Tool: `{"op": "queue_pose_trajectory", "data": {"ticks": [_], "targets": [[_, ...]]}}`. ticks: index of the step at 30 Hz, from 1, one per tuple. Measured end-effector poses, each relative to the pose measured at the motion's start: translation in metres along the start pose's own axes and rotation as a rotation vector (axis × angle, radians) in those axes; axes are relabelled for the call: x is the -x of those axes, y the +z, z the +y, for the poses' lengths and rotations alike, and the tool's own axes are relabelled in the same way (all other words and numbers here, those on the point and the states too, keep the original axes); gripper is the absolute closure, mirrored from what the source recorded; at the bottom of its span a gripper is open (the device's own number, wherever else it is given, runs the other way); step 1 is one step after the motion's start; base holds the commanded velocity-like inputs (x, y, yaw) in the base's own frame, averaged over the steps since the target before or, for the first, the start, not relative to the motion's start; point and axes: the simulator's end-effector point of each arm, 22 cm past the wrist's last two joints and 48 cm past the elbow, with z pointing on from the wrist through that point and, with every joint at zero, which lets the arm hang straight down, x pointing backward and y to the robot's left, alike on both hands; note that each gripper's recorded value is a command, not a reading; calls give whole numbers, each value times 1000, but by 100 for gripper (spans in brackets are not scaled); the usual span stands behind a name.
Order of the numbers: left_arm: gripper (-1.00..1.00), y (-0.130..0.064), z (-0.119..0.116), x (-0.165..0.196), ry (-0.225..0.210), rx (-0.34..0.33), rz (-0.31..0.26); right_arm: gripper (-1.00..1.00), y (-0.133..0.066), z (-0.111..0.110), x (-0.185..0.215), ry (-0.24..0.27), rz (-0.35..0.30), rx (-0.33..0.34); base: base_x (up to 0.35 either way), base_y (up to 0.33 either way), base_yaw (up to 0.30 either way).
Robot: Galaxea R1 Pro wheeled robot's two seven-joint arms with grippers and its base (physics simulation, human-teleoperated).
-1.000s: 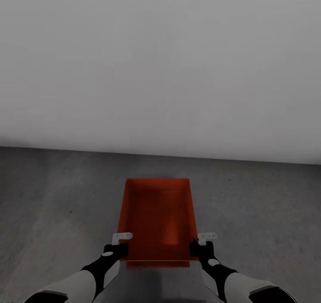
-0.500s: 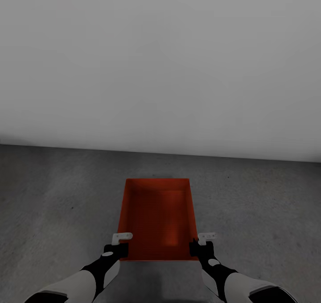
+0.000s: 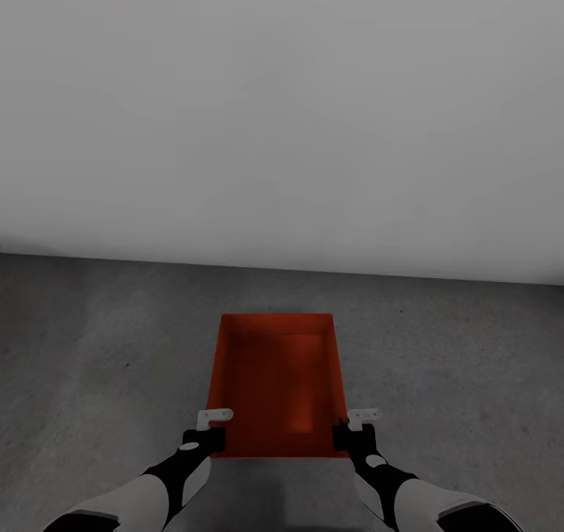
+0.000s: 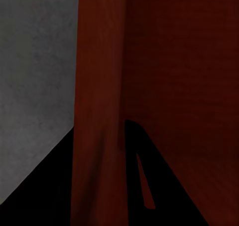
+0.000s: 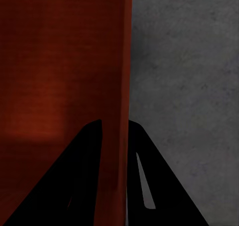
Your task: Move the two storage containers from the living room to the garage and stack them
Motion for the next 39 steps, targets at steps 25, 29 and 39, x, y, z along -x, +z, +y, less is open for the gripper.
{"op": "queue_pose_trajectory", "data": {"ticks": [25, 29, 39], "targets": [[100, 23, -1, -4, 0, 0, -1, 100, 22, 0, -9, 0, -1, 0, 0, 0, 0], [100, 28, -2, -6, 0, 0, -1, 100, 27, 0, -12, 0, -1, 0, 0, 0, 0], [100, 42, -3, -9, 0, 0, -2, 100, 40, 0, -18, 0, -2, 0, 0, 0, 0]]}}
